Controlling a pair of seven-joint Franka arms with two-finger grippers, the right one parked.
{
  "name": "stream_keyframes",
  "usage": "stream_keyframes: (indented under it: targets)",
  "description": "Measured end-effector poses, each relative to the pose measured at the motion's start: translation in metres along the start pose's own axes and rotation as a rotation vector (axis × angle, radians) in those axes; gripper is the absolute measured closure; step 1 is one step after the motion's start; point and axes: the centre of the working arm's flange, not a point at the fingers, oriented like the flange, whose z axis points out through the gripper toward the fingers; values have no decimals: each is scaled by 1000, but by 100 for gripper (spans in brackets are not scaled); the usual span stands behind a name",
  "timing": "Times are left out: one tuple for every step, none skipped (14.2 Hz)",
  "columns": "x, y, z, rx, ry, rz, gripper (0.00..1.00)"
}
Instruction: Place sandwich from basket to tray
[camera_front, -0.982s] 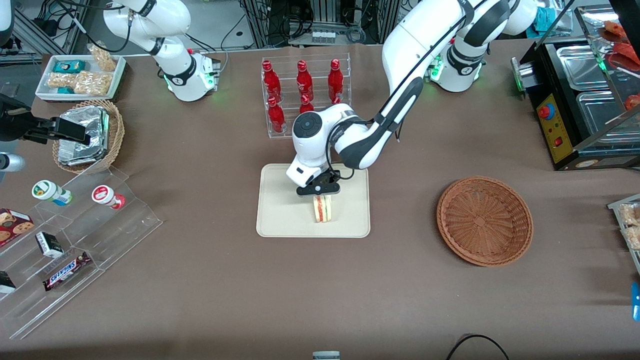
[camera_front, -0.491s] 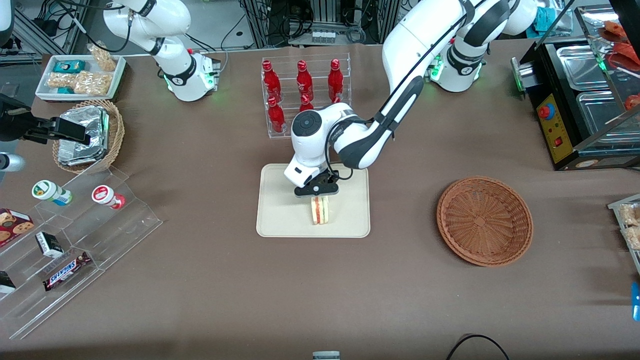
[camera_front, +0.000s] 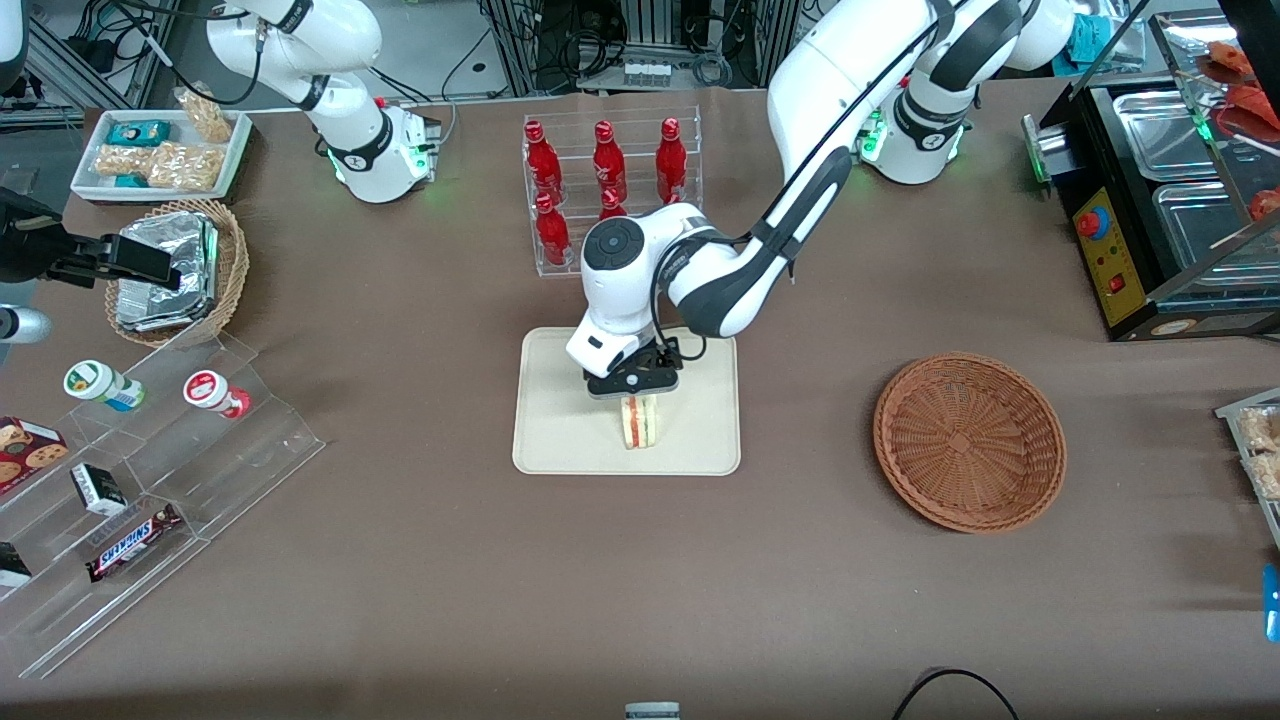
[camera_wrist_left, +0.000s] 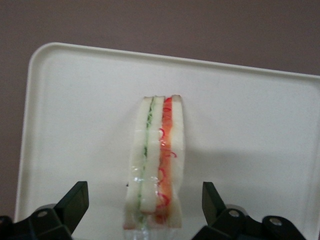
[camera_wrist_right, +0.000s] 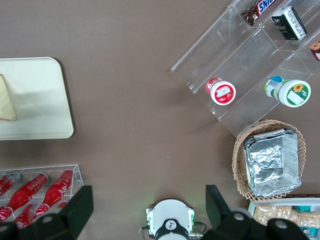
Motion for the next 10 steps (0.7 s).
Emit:
stream_keyframes:
  targets:
    - [15,-11,-18,15,11,-24,0]
    - [32,-24,-41,11,23,-58,0]
    - [50,-40,-65,-3,25,-95,0]
    - [65,-58,-90,-13,11,-115,0]
    - [76,-77,-114,-19,-24,-113,0]
    - [83,-96,-137,-27,-74,-96,0]
    - [89,-118,-160,-35,-124,-71,0]
    - [97,-145,-184,-32,-167,-48,0]
    - [104,-176,-204,-16,-204,-31,0]
    - [111,-210,-222,9,-240,-21,0]
